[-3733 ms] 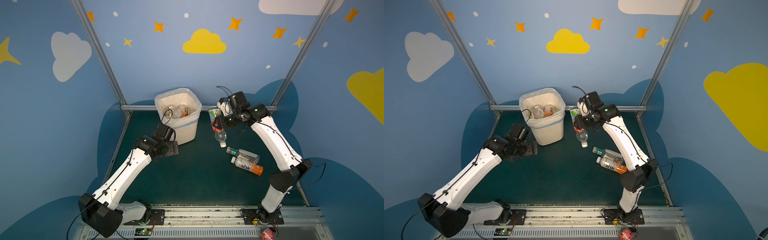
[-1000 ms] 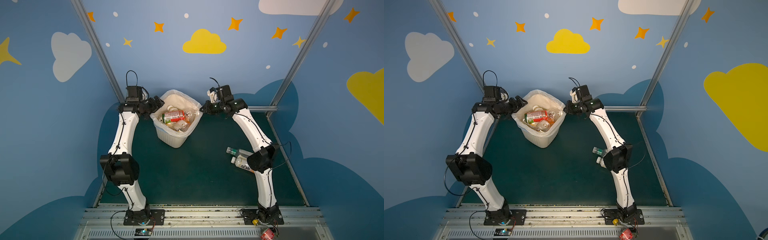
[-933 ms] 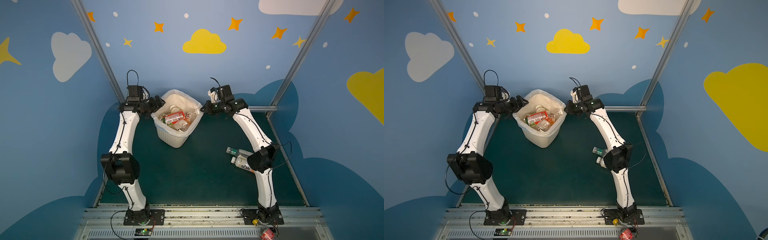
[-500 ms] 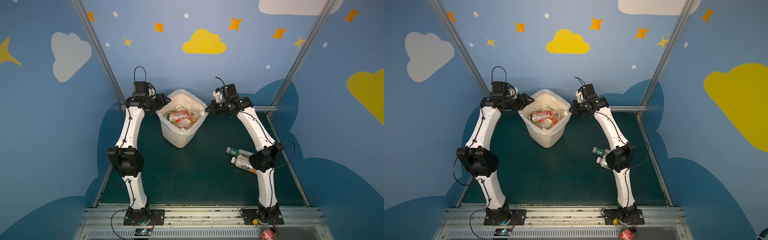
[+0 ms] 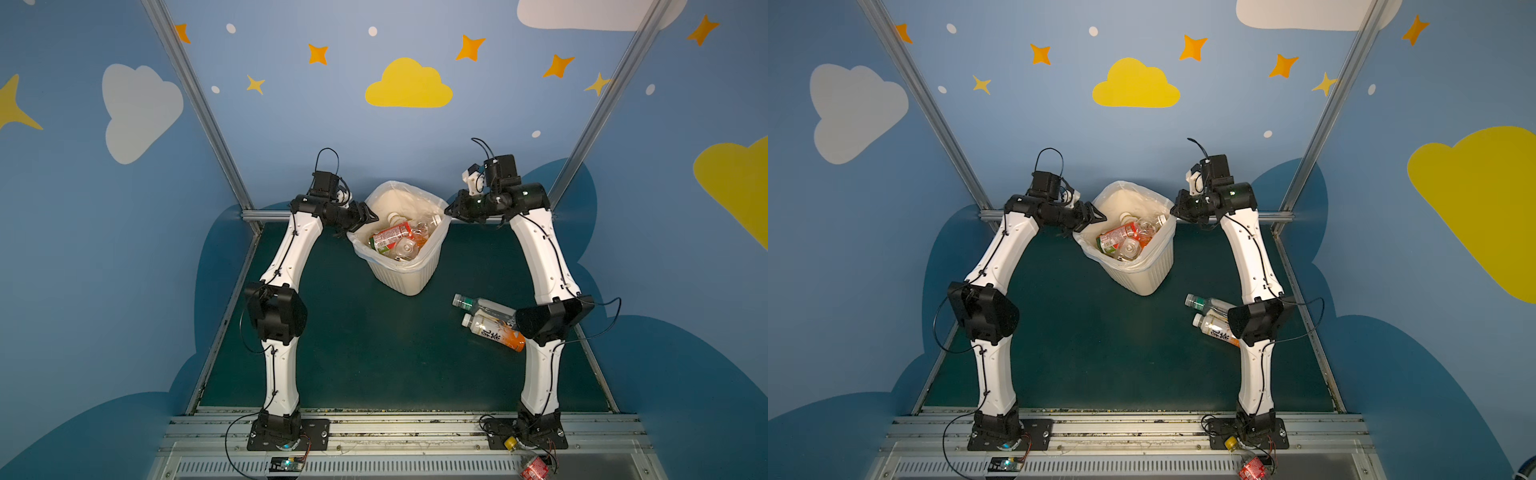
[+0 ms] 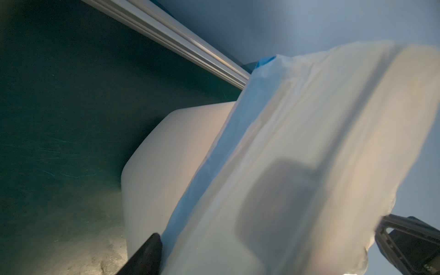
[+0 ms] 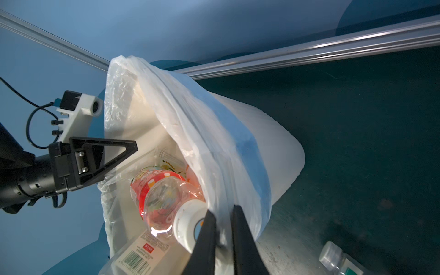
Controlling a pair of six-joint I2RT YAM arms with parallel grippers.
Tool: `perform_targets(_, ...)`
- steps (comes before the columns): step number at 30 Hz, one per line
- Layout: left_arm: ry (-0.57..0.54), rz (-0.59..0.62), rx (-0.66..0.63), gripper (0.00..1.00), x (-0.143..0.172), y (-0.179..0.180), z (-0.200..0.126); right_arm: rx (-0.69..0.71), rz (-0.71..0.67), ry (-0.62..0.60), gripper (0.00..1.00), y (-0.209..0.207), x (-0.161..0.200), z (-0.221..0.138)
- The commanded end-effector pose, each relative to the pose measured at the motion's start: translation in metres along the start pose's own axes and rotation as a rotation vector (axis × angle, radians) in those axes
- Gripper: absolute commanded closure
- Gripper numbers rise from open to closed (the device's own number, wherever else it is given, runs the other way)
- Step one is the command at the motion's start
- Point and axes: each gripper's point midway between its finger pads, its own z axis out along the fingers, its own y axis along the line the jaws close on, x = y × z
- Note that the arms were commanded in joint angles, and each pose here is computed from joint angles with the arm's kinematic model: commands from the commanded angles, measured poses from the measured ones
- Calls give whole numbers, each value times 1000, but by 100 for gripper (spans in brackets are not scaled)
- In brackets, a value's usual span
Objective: Throw the plastic bottles in the bin
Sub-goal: Move the trash bin to the top-center of the table.
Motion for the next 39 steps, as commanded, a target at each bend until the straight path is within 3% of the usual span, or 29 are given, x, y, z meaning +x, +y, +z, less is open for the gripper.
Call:
perform_targets(1,230,-46,-89,37,62,26,40,-3,-35,-78,87,-7,-21,-30)
perform_targets(4,253,-49,-92,36,73,22,47,9,-18,-40,82,-22,-17,-22)
perform_targets(6,253,-48,-93,35,75,18,49,24,-14,-24,74,-31,-15,-16)
perform_targets(12,210,-37,-100,32,62,13,51,62,-18,-37,30,-51,-21,-2)
perform_targets(14,197,-40,-95,32,55,10,54,71,-26,-55,24,-55,-26,2)
perform_targets(20,151,-54,-79,32,36,-5,58,82,-2,-98,17,-71,-41,11)
perform_targets(25,94,-58,-77,29,22,-13,52,-74,1,-98,13,-57,-49,9)
perform_targets(31,45,-69,-46,27,7,-17,53,-112,-23,-119,13,-52,-49,-12)
perform_targets(39,-61,-27,78,22,-20,-50,55,-201,23,-200,12,-45,-60,-46)
